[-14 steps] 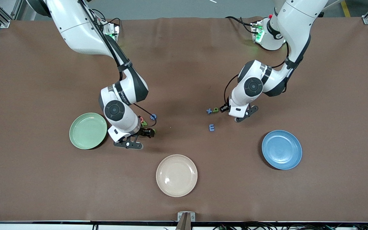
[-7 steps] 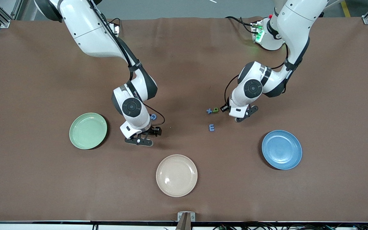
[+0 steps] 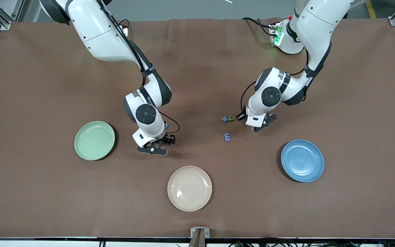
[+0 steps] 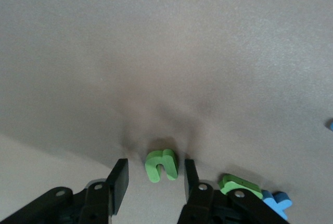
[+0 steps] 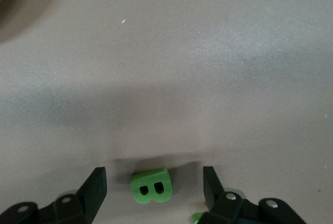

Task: Sort upper and lower case letters into plates
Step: 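Drop the n in the blue plate while the right gripper carries B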

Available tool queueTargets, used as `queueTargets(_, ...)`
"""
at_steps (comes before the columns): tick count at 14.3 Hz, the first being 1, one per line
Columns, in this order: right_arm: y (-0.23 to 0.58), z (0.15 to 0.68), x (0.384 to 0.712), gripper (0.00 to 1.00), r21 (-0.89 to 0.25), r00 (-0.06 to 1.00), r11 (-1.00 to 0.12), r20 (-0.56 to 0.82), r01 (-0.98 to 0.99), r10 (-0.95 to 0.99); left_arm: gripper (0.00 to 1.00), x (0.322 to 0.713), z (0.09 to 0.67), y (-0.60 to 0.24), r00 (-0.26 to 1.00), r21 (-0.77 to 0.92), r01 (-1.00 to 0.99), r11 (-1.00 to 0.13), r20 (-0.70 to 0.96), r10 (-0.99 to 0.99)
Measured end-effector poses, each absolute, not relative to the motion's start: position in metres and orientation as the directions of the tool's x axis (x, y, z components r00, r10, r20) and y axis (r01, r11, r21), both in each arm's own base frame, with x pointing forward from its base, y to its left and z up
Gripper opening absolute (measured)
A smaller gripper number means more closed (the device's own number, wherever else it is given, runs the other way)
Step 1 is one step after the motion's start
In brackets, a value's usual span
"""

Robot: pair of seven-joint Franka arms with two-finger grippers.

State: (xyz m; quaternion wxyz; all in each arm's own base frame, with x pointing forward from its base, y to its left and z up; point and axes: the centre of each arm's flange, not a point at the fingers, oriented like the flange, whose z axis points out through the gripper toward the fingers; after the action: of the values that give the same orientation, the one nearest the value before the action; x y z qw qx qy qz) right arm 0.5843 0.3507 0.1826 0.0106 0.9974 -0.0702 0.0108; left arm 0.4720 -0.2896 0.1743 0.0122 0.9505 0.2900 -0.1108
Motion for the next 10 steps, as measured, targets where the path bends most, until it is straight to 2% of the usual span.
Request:
queueTargets(1, 0.350, 0.180, 0.584, 0.82, 0.021, 0.990, -0.990, 0.021, -0.142, -0.141, 0.45, 0.473, 0.174, -0.290, 0.807, -0.040, 0.555, -0.831, -0.218, 0.549)
queueTargets(2, 0.350, 0.177, 0.583, 0.80, 0.023, 0.990, -0.990, 0.019, -0.142, -0.142, 0.32, 0.473, 0.174, -0.290, 0.807, -0.039, 0.555, -0.831, -0.218, 0.549)
queueTargets(3, 0.350, 0.176, 0.583, 0.80, 0.024, 0.990, -0.989, 0.018, -0.143, -0.142, 0.26, 0.474, 0.174, -0.291, 0.807, -0.037, 0.555, -0.831, -0.217, 0.549)
queueTargets(7, 0.351, 0.176, 0.583, 0.70, 0.023, 0.988, -0.988, 0.018, -0.153, -0.153, 0.26, 0.483, 0.180, -0.291, 0.805, -0.022, 0.563, -0.826, -0.209, 0.555)
queueTargets(10, 0.352, 0.176, 0.582, 0.65, 0.021, 0.987, -0.987, 0.019, -0.162, -0.161, 0.26, 0.515, 0.204, -0.266, 0.786, -0.011, 0.595, -0.804, -0.199, 0.585)
